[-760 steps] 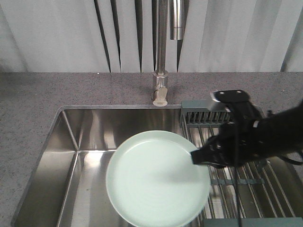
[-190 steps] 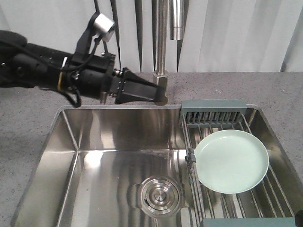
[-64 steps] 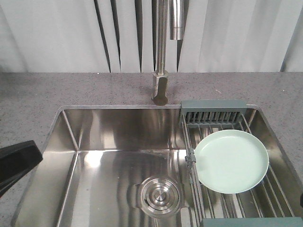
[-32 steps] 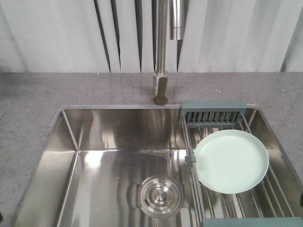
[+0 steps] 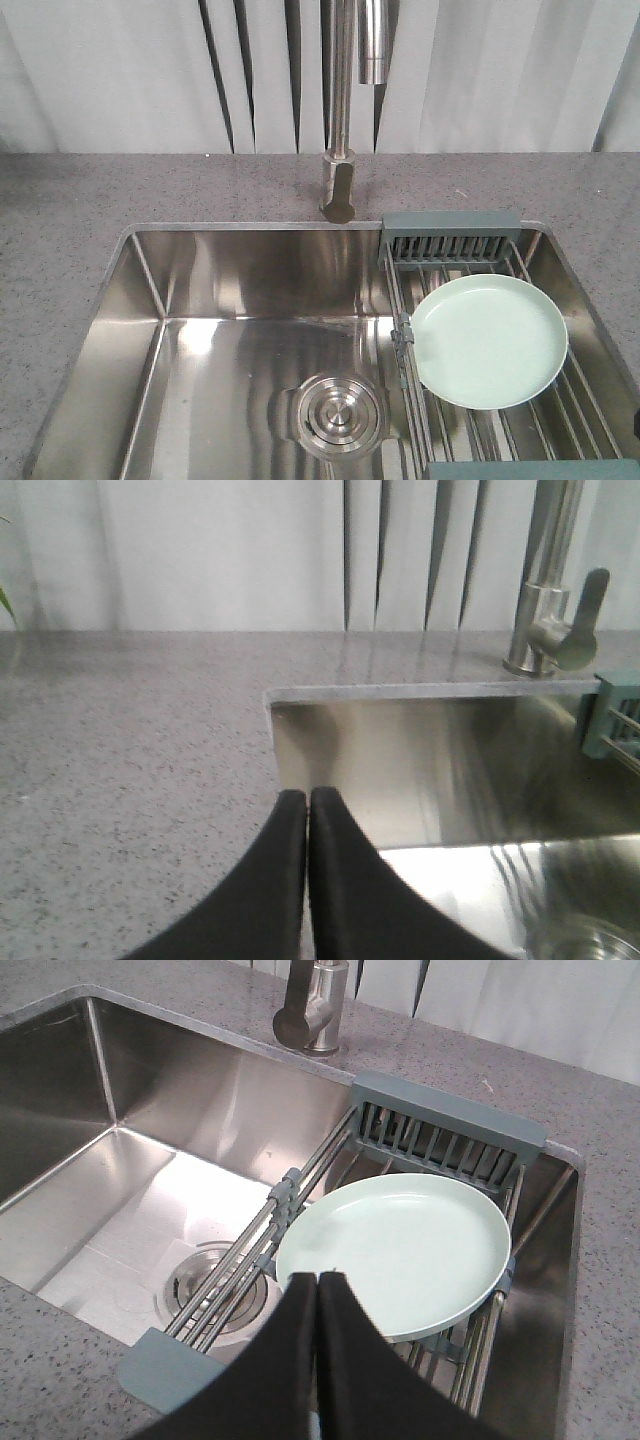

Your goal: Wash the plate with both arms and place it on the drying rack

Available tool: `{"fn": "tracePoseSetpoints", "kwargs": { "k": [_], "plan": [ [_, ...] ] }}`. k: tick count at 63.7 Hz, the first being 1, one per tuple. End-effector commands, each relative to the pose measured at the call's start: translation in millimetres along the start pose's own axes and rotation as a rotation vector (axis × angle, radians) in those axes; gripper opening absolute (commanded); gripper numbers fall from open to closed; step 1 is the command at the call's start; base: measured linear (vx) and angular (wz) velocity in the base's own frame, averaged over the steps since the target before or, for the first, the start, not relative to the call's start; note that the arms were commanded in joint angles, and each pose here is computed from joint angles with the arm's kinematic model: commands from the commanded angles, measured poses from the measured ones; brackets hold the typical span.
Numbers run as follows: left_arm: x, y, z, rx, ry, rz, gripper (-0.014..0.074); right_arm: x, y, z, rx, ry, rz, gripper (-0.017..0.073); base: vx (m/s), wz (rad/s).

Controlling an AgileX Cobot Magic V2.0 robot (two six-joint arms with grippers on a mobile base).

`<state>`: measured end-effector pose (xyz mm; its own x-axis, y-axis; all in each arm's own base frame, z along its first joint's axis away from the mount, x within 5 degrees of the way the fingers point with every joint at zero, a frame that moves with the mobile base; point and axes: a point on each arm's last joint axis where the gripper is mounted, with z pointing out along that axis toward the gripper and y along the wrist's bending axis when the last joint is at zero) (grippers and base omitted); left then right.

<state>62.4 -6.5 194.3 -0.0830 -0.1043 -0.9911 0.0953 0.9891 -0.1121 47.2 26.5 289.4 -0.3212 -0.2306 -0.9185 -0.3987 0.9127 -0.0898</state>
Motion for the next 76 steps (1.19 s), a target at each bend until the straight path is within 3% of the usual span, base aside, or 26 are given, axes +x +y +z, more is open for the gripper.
{"fn": "tracePoseSetpoints", "kwargs": {
  "k": [1, 11, 18, 56, 76],
  "plan": [
    [-3.3, 3.4, -1.4, -0.052, -0.097, 0.011, -0.0006, -12.5, -2.5, -2.9, 0.022, -0.072, 0.010, -0.0008, 0.00, 0.00],
    [-9.3, 8.0, -7.6, -0.140, -0.208, 0.014, -0.0006, -12.5, -2.5, -2.9, 0.022, -0.072, 0.010, -0.0008, 0.00, 0.00],
    [-13.5, 9.1, -9.6, -0.163, -0.262, -0.010, -0.0006, -12.4, -2.4, -2.9, 0.022, -0.071, 0.010, -0.0008, 0.00, 0.00],
    [-15.0, 8.4, -9.9, -0.157, -0.275, 0.008, -0.0006, -12.5, -2.5, -2.9, 0.022, -0.072, 0.010, -0.0008, 0.00, 0.00],
    [-14.7, 6.4, -9.5, -0.119, -0.271, 0.005, -0.0006, -12.5, -2.5, -2.9, 0.022, -0.072, 0.010, -0.0006, 0.00, 0.00]
  ]
}}
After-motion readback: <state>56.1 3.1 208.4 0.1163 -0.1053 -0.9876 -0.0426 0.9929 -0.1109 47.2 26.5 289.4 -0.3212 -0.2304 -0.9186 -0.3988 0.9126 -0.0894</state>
